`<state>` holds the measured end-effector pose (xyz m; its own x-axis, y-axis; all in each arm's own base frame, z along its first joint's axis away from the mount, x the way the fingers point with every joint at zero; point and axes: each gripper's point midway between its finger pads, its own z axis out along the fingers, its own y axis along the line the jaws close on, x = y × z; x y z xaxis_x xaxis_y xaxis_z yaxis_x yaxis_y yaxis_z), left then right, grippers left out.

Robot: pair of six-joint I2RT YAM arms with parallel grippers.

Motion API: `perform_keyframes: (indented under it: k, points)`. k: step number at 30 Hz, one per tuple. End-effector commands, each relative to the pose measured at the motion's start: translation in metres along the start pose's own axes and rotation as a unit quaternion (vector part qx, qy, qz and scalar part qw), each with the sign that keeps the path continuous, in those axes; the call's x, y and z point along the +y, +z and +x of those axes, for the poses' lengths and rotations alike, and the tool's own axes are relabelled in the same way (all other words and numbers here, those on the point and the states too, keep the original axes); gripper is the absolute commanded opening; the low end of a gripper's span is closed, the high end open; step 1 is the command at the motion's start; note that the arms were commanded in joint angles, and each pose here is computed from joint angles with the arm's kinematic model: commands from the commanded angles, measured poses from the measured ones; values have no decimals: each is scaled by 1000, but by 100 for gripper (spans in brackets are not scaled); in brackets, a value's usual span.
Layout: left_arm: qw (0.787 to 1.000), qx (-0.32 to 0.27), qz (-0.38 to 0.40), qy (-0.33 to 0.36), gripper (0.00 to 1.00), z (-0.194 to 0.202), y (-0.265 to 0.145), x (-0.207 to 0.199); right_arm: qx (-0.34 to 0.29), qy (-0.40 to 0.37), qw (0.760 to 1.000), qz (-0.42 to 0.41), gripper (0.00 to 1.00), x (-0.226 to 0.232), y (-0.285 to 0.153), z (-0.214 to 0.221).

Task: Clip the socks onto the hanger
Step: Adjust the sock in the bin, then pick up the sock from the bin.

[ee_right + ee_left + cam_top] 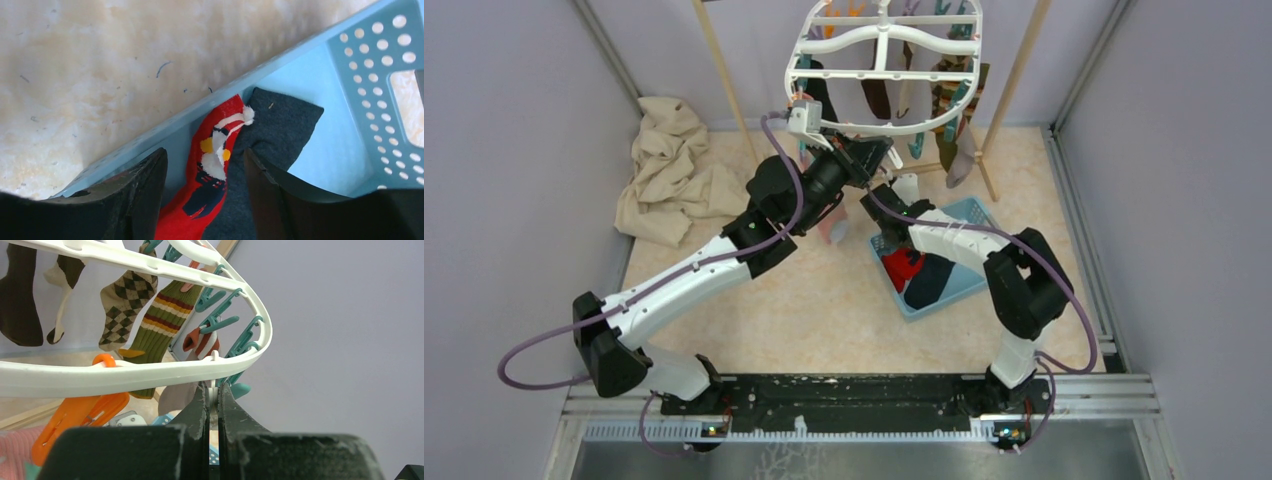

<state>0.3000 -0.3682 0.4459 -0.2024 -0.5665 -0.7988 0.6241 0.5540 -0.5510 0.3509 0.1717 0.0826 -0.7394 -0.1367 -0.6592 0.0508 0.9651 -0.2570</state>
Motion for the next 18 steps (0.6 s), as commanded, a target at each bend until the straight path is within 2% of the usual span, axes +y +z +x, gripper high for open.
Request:
perform_keyframes:
  k: [1, 9, 18]
  points:
    - [1000, 6, 10, 1, 0, -1, -8, -4, -4, 70, 997, 32, 57, 0, -3, -5]
    - [1000, 5, 10, 0, 0, -2, -10, -4, 2, 133, 990, 47, 57, 2, 4, 5]
    - [1000, 4, 7, 2, 0, -4, -14, -3, 25, 167, 983, 70, 58, 1, 20, 16]
